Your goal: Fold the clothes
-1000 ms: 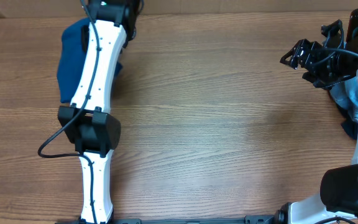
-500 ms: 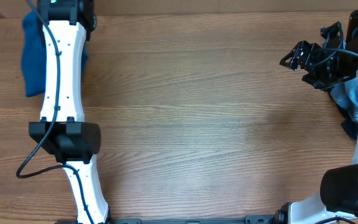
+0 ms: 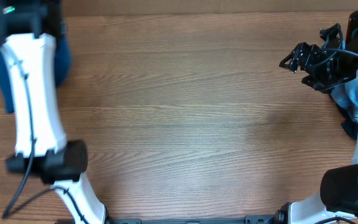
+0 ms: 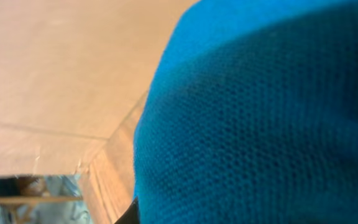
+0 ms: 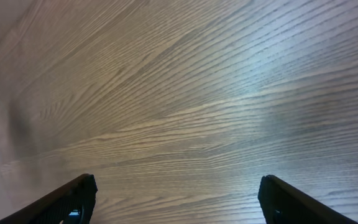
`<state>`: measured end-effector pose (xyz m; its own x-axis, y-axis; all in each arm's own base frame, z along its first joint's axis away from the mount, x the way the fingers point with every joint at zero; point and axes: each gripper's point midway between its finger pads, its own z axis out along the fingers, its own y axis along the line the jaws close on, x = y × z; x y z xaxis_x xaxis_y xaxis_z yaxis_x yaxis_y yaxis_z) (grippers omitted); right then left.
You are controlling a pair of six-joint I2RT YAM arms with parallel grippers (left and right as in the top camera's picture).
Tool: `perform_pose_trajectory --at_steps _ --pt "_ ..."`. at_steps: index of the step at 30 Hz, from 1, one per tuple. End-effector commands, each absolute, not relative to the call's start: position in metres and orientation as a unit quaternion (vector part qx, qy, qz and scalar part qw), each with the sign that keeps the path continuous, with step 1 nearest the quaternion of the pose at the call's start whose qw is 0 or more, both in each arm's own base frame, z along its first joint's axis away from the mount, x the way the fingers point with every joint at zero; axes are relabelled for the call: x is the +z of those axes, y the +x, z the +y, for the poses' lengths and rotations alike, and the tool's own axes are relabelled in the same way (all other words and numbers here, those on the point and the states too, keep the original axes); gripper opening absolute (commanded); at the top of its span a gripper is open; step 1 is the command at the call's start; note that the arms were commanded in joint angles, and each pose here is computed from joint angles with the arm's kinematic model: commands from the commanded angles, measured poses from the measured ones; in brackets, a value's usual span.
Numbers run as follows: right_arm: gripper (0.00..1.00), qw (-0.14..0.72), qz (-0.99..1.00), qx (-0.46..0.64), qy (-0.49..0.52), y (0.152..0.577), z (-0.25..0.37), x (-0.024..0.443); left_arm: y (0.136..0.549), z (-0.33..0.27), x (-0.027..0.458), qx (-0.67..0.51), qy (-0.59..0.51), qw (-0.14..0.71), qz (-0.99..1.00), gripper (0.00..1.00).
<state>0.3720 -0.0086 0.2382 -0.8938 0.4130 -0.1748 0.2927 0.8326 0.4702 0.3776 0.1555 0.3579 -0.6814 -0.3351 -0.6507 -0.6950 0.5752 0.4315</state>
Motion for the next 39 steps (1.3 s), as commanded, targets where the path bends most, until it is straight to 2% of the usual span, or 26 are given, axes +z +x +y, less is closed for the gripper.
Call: perform_pose_trajectory --at_steps 1,9,17,21,23,29,35,39 --pt "0.87 0.155 0.946 0.225 0.177 0.374 -0.007 0.251 0.328 0.182 0.407 0.323 -0.387 0.318 0.803 0.07" --pt "0.87 0.154 0.946 0.225 0.177 0.374 -0.007 0.251 0.315 0.248 0.376 0.316 -0.494 0.277 0.761 0.06" --pt "0.87 0.151 0.946 0.225 0.179 0.373 -0.007 0.251 0.345 0.293 0.312 0.328 -0.518 0.219 0.759 0.06" --pt "0.88 0.151 0.946 0.225 0.178 0.373 -0.007 0.251 0.380 0.309 0.279 0.336 -0.475 0.208 0.786 0.07" --pt "0.88 0.153 0.946 0.225 0.178 0.373 -0.007 0.251 0.413 0.316 0.261 0.322 -0.428 0.221 0.815 0.08" --pt "0.88 0.151 0.946 0.225 0.178 0.373 -0.007 0.251 0.480 0.319 0.252 0.289 -0.281 0.280 0.871 0.06" --pt "0.88 0.151 0.946 0.225 0.179 0.373 -0.006 0.251 0.510 0.323 0.277 0.340 -0.168 0.312 0.871 0.04" --pt "0.88 0.148 0.944 0.233 0.179 0.372 -0.004 0.252 0.512 0.334 0.290 0.380 -0.144 0.313 0.858 0.04"
